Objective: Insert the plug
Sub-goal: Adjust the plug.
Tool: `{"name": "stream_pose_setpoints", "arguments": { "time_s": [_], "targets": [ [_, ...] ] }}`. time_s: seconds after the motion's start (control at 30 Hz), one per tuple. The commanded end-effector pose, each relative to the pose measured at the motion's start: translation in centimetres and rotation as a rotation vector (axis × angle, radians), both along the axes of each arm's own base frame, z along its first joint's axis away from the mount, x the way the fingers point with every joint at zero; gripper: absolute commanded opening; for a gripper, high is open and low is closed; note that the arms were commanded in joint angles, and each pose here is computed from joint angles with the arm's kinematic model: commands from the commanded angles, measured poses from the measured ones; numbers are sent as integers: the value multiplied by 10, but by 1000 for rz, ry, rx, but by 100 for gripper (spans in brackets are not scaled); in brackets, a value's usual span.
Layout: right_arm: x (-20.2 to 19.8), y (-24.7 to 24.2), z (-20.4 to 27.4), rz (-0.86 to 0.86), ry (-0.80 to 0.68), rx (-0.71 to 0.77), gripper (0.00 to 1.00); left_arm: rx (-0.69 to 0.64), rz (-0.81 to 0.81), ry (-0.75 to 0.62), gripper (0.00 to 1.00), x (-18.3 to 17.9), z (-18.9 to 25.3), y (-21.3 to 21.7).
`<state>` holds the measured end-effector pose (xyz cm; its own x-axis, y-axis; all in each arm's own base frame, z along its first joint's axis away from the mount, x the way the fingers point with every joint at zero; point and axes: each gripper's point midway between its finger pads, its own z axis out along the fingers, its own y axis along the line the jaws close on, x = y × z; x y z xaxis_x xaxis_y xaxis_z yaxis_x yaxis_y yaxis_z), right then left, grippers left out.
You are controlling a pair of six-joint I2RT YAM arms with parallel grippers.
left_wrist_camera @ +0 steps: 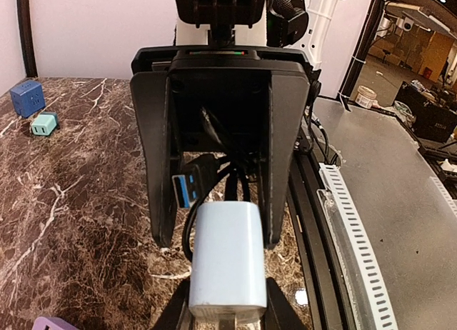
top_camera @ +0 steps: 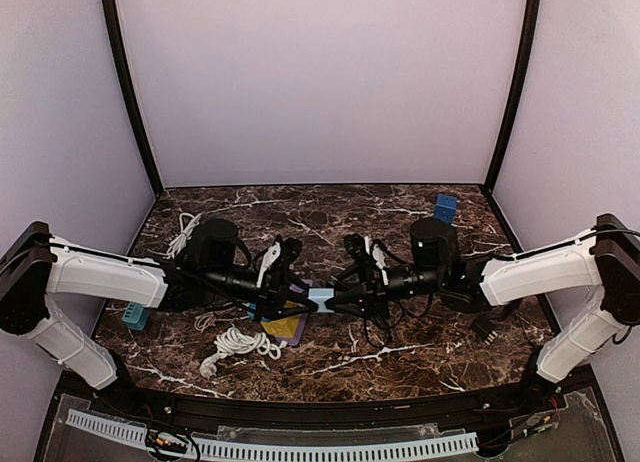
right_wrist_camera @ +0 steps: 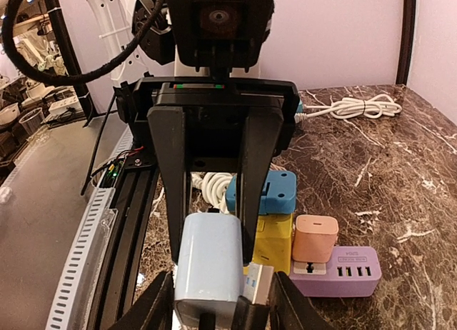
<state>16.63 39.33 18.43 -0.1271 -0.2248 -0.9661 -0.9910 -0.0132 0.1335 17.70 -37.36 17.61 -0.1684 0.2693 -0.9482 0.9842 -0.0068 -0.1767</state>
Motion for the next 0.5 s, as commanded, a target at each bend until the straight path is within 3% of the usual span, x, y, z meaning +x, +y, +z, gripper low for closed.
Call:
{"name": "stream_pose_setpoints", "arguments": {
  "time_s": [0.0, 0.27, 0.33, 0.47],
  "targets": [
    [1, 7, 0, 13, 7, -5, 44, -110, -4, -55, 1, 4, 31, -5],
    [6, 13, -23, -8, 35, -81, 65, -118, -9, -58, 1, 3, 32, -5],
    [7, 11, -20, -27, 28, -78, 63, -117, -8, -58, 1, 3, 31, -4],
    [8, 10, -17, -38, 31, -76, 45, -121, -14, -61, 1, 3, 31, -5]
  ]
}}
